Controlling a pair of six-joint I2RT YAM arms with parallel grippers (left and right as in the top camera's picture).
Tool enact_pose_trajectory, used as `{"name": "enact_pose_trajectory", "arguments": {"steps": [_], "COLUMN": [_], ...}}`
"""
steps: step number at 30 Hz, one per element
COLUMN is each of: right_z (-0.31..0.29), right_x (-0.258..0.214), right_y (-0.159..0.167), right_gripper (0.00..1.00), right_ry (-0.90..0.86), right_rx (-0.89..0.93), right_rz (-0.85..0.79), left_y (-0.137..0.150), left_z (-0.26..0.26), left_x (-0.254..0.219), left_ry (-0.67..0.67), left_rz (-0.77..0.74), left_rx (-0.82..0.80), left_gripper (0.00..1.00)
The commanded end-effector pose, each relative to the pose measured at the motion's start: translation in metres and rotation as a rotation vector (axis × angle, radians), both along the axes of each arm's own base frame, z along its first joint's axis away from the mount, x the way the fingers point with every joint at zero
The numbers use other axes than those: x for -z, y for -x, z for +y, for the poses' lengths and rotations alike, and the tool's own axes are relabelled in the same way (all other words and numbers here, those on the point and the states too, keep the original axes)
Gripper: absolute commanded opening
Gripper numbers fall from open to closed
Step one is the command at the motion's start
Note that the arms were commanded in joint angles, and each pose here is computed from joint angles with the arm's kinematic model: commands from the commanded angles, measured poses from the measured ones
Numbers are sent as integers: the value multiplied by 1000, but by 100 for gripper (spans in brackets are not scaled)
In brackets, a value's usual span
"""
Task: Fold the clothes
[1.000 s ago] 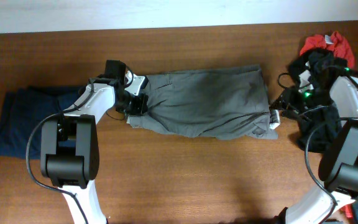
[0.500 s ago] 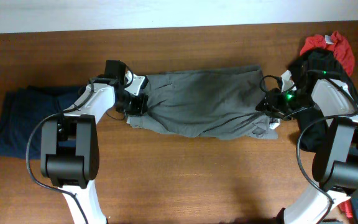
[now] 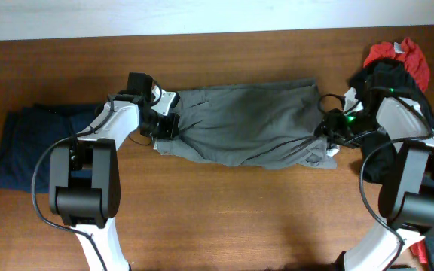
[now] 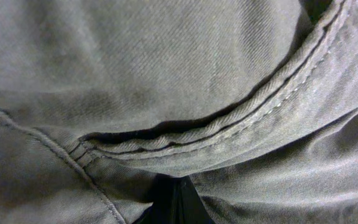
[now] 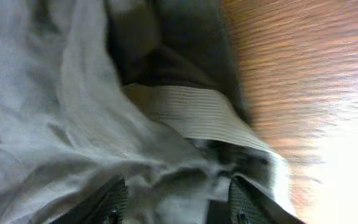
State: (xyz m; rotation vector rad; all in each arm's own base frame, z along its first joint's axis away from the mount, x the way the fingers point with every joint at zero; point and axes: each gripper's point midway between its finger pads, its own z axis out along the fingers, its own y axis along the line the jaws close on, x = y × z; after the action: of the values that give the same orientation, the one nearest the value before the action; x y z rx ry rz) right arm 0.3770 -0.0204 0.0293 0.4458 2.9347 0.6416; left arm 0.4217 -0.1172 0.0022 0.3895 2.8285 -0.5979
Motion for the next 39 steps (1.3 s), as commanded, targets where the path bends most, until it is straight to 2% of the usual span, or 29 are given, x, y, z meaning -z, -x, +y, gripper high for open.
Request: {"name": "enact_pose_trajectory", "arguments": {"steps": [1, 2, 4, 7, 9, 14, 19, 22, 27, 31, 34, 36, 39], "right_z": [34, 39, 54, 69, 64, 24, -3, -21, -44, -30, -1, 23, 48], "right_x": [5, 2, -12, -46, -62, -84, -95, -86, -69, -73, -78, -78, -67], "right_y": [6, 4, -4, -12, -15, -14, -8, 0, 13, 12, 9, 7, 6], "right_gripper": [52, 50, 39, 26, 21, 19, 19, 19, 13, 22, 23, 12, 7], "right_ry": [-142, -171, -264, -425, -437, -295, -268, -226, -113, -159, -207, -211, -139], "right_rx": [-48, -68, -139, -224, -234, -203, -138, -91, -3, -27, -102, -176, -233], "right_rz": [8, -14, -101, -246, -296, -324, -342, -291, -167, -173, -190, -193, -142], "left_y": [6, 6, 6, 6, 6, 6, 4, 4, 4, 2, 2, 2, 2], "left_z": [21, 21, 21, 21, 21, 21, 21, 21, 21, 20, 20, 20, 20], "left_x": [25, 25, 25, 25, 25, 25, 24, 24, 24, 24, 24, 24, 24], "left_ry": [-101, -102, -102, -102, -102, -102, -101, -101, -101, -100, -100, -100, -100], "left_rz": [41, 41, 40, 40, 40, 40, 33, 33, 33, 25, 22, 22, 22], "left_rx": [-15, -15, -14, -14, -15, -15, -15, -15, -15, -15, -16, -16, -16], "left_gripper": [1, 1, 1, 1, 1, 1, 1, 2, 2, 2, 2, 2, 2]}}
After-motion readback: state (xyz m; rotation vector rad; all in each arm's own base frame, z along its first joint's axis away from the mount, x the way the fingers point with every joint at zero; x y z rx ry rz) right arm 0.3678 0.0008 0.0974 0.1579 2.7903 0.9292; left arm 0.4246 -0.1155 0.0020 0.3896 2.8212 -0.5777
